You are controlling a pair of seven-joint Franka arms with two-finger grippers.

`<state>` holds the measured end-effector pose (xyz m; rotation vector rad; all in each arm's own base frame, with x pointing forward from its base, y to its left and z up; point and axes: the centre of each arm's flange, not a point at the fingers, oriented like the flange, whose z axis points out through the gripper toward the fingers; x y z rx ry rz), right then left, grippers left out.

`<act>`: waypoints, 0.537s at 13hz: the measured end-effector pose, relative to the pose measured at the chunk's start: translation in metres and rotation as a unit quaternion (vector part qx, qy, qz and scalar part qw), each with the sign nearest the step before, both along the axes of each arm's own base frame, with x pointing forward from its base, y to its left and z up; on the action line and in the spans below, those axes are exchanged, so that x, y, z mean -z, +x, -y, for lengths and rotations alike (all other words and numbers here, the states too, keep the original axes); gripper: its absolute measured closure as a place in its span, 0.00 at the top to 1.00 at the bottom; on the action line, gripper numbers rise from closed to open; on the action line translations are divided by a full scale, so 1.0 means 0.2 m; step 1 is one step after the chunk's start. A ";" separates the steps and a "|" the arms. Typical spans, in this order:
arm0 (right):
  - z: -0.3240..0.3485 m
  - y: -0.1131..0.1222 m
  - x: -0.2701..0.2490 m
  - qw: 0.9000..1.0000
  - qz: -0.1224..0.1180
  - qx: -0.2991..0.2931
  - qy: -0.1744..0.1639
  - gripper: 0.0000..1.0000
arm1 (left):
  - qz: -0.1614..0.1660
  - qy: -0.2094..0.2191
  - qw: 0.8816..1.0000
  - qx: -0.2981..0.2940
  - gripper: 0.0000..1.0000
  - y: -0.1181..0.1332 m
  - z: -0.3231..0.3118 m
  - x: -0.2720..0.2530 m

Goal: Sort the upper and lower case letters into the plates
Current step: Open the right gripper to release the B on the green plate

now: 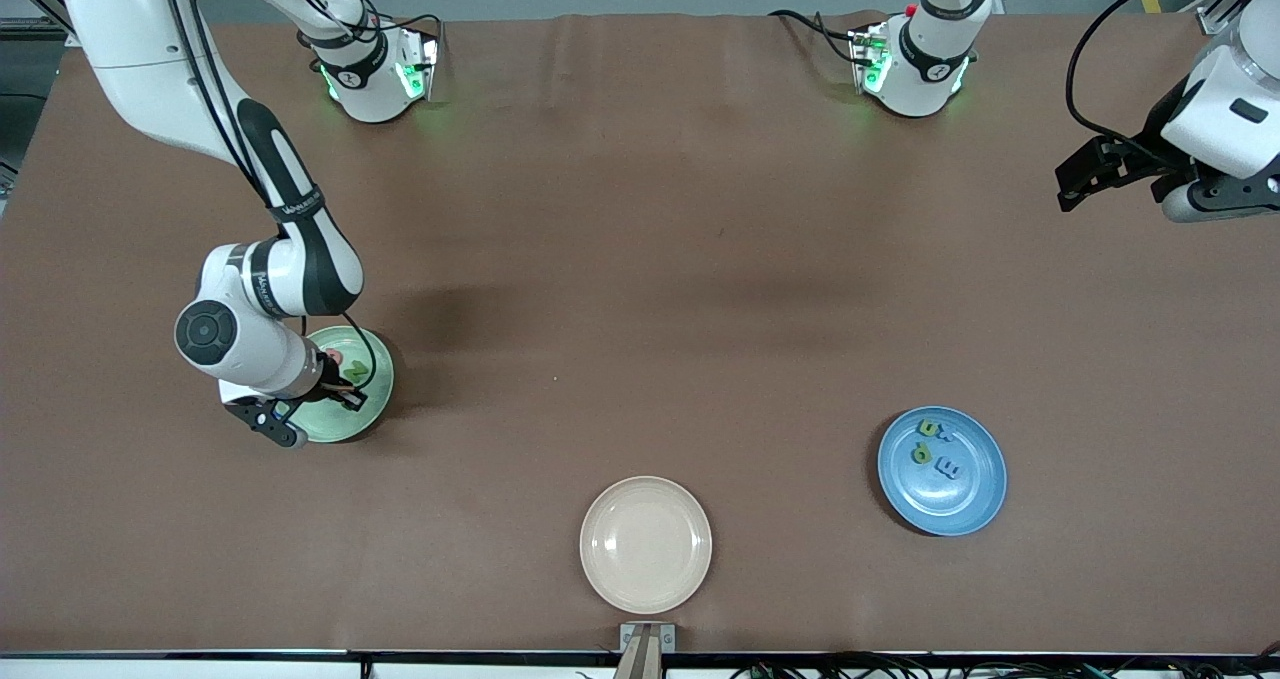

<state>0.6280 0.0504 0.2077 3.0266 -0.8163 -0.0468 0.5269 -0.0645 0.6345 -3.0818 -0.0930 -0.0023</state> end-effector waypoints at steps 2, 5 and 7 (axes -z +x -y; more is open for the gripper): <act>0.00 0.00 0.00 1.000 0.000 0.000 0.000 0.57 | 0.012 -0.003 1.000 0.001 1.00 0.01 0.00 -0.01; -0.01 0.04 -0.06 1.000 0.006 -0.018 0.000 0.90 | 0.009 -0.004 1.000 0.001 1.00 0.04 0.01 0.03; -0.04 0.09 -0.21 0.997 -0.014 -0.072 0.000 1.00 | 0.008 -0.005 1.000 0.002 1.00 0.05 0.01 0.05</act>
